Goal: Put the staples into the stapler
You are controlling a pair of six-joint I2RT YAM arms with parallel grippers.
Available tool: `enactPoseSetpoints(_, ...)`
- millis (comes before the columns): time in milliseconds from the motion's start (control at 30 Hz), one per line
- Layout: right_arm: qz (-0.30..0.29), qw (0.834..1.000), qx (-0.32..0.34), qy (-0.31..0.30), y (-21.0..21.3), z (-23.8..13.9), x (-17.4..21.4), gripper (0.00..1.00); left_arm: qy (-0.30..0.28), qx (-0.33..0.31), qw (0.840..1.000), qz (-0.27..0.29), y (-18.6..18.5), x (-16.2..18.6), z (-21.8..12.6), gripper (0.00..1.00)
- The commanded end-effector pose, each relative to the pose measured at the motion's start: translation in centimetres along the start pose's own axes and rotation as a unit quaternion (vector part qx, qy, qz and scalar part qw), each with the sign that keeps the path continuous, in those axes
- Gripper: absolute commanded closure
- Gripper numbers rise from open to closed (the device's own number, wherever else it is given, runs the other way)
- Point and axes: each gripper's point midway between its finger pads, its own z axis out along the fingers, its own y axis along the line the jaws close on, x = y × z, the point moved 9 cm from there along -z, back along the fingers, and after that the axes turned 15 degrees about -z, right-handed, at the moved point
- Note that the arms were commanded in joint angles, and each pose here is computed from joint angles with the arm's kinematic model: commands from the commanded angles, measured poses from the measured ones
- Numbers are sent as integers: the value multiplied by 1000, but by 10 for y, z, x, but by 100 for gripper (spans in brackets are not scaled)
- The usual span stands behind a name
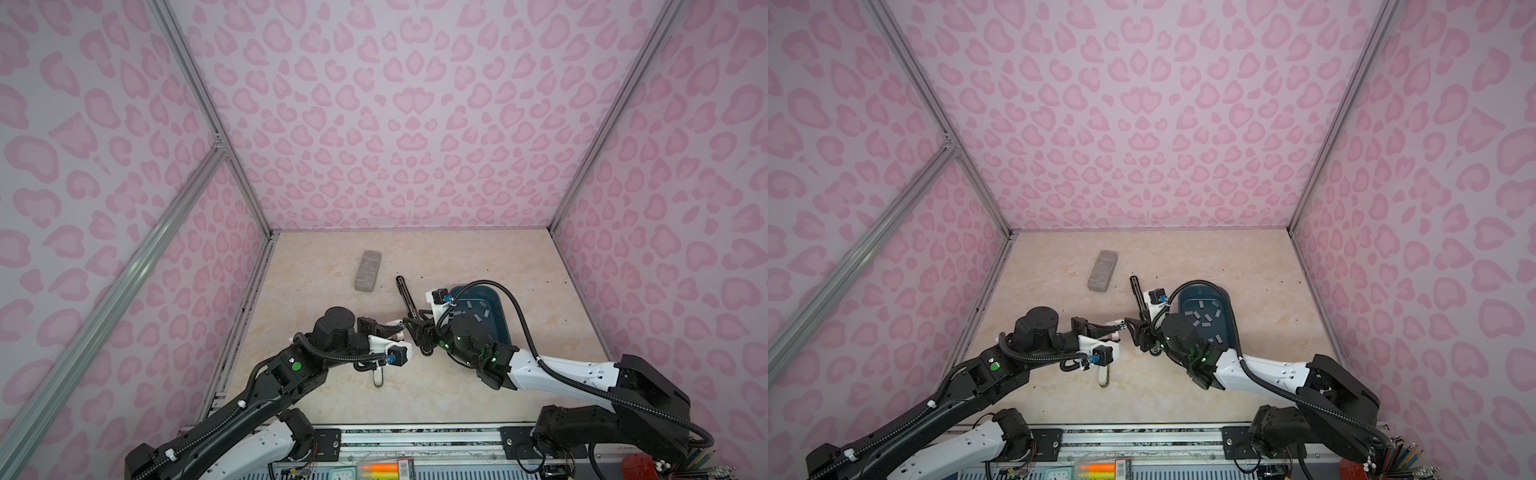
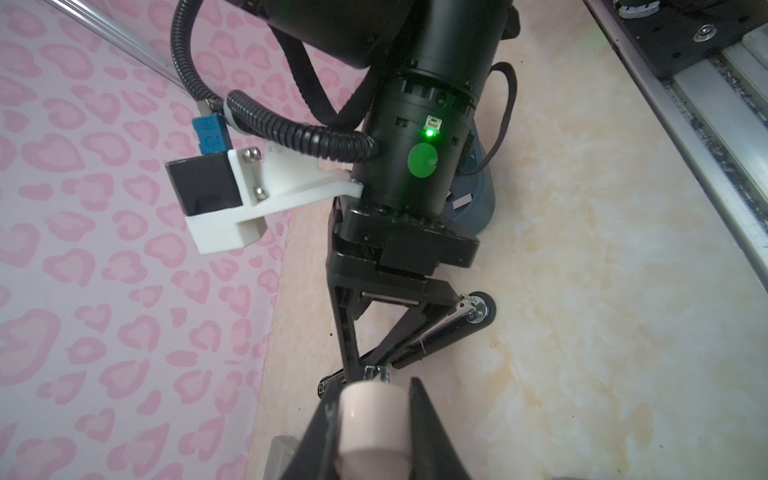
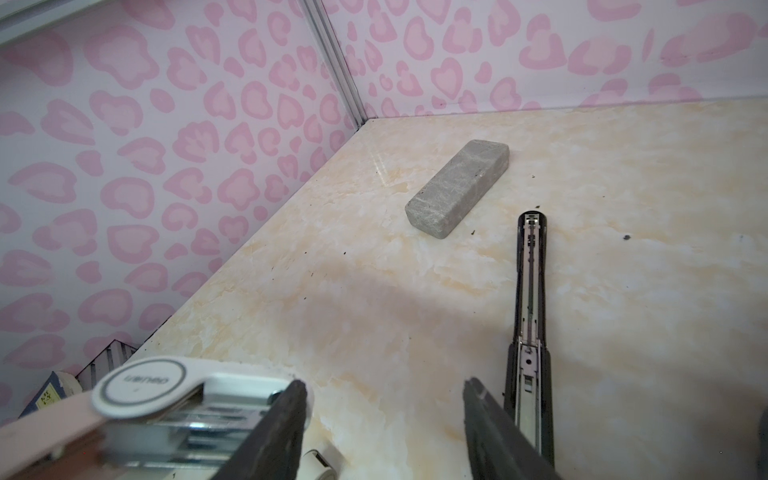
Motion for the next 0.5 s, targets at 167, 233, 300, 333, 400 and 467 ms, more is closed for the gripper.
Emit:
enactPoseSetpoints(167,-8,999,30,-17,-6,-15,-5,38,-5,-35,999,-14,13,-6,2,97)
enactPoseSetpoints(233,-9,999,43,-25,-10,-21,-6,38,3,-40,999,-19,15,-5,3,97)
enactPoseSetpoints(300,-11,998,49,-31,-13,-27,-7,37,10,-44,999,-20,17,-4,5,97)
enactPoseSetpoints(333,-11,998,51,-32,-14,-29,-8,37,10,-45,999,-20,17,-4,5,97)
enactPoseSetpoints(400,-10,998,56,-41,-16,-37,-10,37,14,-41,999,-20,17,-3,7,96)
enactPoseSetpoints(467,-14,998,43,-54,-14,-42,-12,37,20,-36,999,-23,17,-3,9,97)
